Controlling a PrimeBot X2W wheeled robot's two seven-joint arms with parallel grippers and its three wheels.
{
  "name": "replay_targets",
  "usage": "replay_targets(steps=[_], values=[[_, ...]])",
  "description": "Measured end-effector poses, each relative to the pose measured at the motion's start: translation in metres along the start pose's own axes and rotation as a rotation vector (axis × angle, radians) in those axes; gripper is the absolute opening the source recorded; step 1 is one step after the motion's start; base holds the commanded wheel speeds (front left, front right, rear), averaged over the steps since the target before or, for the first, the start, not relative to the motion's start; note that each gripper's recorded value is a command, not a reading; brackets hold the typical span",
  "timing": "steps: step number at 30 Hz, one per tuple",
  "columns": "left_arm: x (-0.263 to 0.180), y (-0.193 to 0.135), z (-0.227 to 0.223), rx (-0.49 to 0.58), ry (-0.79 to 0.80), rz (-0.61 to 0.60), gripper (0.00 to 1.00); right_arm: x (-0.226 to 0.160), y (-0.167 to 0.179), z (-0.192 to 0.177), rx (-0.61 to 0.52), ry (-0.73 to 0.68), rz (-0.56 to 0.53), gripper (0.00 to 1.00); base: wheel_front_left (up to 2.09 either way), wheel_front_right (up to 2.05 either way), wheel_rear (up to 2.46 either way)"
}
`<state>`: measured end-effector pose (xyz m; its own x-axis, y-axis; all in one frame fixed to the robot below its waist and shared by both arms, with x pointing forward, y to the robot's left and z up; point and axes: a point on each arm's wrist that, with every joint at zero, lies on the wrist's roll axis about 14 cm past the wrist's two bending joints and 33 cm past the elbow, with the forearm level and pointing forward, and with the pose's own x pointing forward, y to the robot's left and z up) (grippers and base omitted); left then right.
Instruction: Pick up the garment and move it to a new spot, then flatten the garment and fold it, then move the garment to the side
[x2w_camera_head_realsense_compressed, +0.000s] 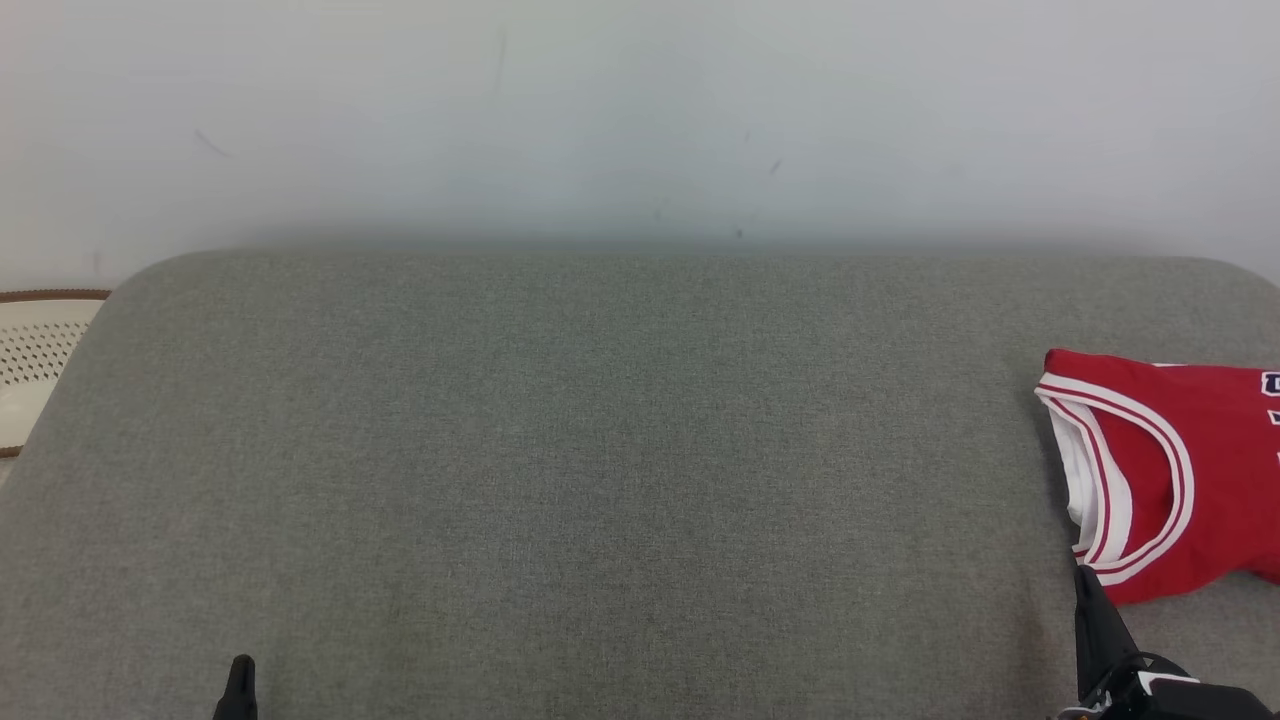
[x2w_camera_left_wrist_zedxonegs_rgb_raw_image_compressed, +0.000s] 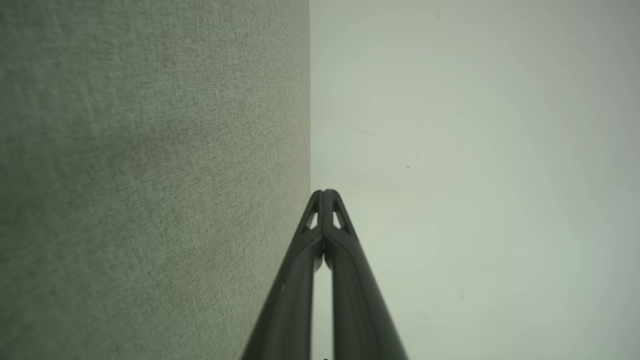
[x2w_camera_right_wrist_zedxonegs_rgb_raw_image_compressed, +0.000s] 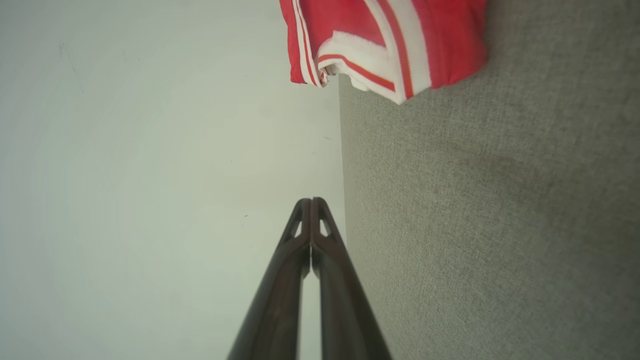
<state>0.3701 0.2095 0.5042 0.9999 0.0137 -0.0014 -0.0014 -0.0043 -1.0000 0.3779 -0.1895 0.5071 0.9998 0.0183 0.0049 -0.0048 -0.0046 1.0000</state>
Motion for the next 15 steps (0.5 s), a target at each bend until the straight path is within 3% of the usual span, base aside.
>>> replay_targets(steps=[15], values=[[0.0000, 0.0000, 0.0000, 0.000, 0.000, 0.000, 0.00, 0.0000, 0.0000, 0.0004, -0.001, -0.002, 0.000, 0.00, 0.00, 0.00, 0.00]])
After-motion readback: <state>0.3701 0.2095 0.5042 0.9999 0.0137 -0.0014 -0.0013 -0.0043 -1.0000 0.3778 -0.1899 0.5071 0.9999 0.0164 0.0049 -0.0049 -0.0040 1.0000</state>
